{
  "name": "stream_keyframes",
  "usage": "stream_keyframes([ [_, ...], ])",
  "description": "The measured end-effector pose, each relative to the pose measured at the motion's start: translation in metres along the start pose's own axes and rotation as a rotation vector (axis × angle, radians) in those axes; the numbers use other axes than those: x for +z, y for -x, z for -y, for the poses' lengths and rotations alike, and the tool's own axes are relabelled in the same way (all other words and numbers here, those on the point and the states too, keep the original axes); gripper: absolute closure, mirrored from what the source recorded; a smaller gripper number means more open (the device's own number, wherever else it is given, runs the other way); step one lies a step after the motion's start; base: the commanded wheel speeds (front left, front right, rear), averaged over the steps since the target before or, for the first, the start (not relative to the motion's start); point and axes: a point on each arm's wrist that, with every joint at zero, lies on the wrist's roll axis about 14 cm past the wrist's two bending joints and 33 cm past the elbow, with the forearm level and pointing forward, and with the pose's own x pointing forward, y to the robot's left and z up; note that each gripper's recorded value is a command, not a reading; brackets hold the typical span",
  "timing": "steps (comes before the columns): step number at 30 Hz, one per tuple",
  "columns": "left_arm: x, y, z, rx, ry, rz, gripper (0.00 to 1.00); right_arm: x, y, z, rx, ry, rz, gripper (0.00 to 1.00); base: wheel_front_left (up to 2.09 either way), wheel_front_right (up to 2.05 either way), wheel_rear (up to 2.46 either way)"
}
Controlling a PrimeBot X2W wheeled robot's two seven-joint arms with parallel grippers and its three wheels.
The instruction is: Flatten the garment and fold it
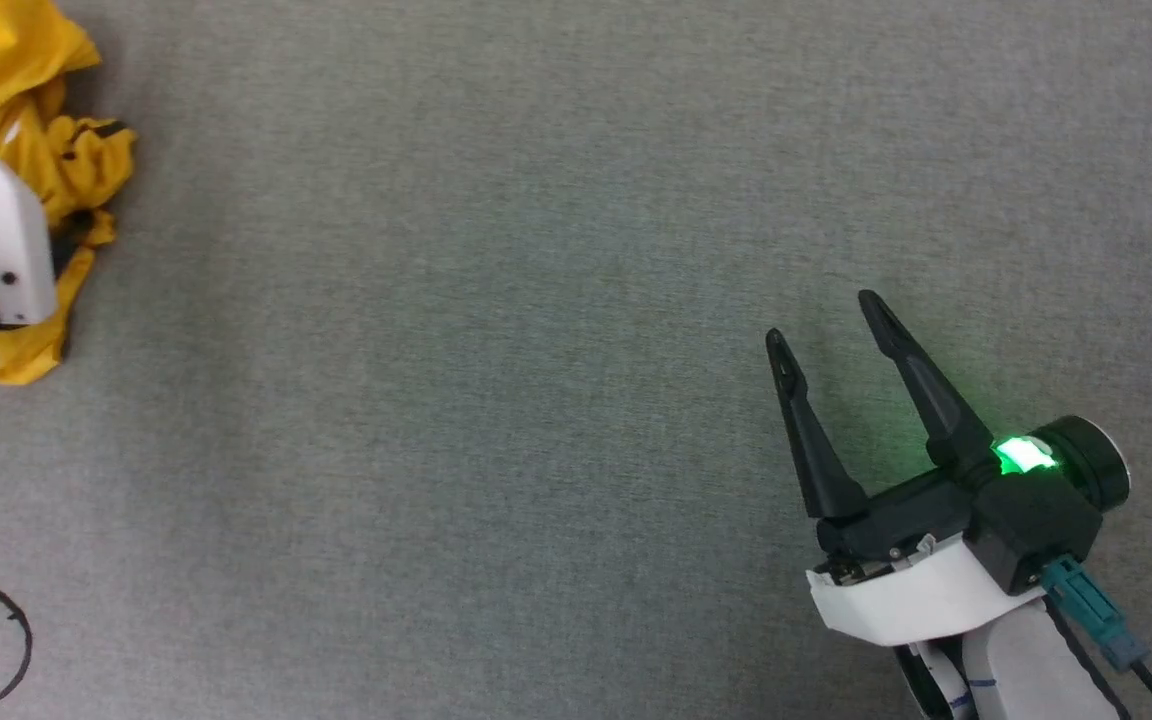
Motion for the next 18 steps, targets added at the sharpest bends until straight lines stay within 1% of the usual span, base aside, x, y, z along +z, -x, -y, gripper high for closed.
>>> stream_keyframes([
  [1, -0.002, -0.002, 0.001, -0.01, 0.009, -0.02, 0.0, -0.002, 0.001, 0.003, -0.009, 0.0, -0.005, 0.0, 0.0, 0.0, 0.0],
  [2, -0.003, -0.004, 0.002, -0.022, 0.017, -0.037, 0.47, -0.003, 0.003, 0.006, -0.018, 0.0, -0.009, 0.0, 0.0, 0.0, 0.0],
  [3, -0.003, -0.005, 0.004, -0.035, 0.027, -0.048, 1.0, -0.004, 0.004, 0.008, -0.025, -0.001, -0.012, 0.0, 0.0, 0.0, 0.0],
  [5, 0.002, -0.005, 0.005, -0.051, 0.036, -0.031, 1.0, -0.004, 0.005, 0.012, -0.037, 0.001, -0.015, 0.0, 0.0, 0.0, 0.0],
  [10, 0.015, 0.002, 0.003, -0.046, 0.042, 0.109, 1.0, 0.003, 0.006, 0.018, -0.057, 0.01, -0.001, 0.0, 0.0, 0.0, 0.0],
  [14, 0.044, 0.023, -0.002, -0.043, 0.079, 0.293, 1.0, 0.019, 0.008, 0.021, -0.07, 0.027, 0.033, 0.0, 0.0, 0.0, 0.0],
  [18, 0.087, 0.065, -0.02, 0.002, 0.081, 0.519, 1.0, 0.039, 0.012, 0.026, -0.094, 0.05, 0.075, 0.0, 0.0, 0.0, 0.0],
])
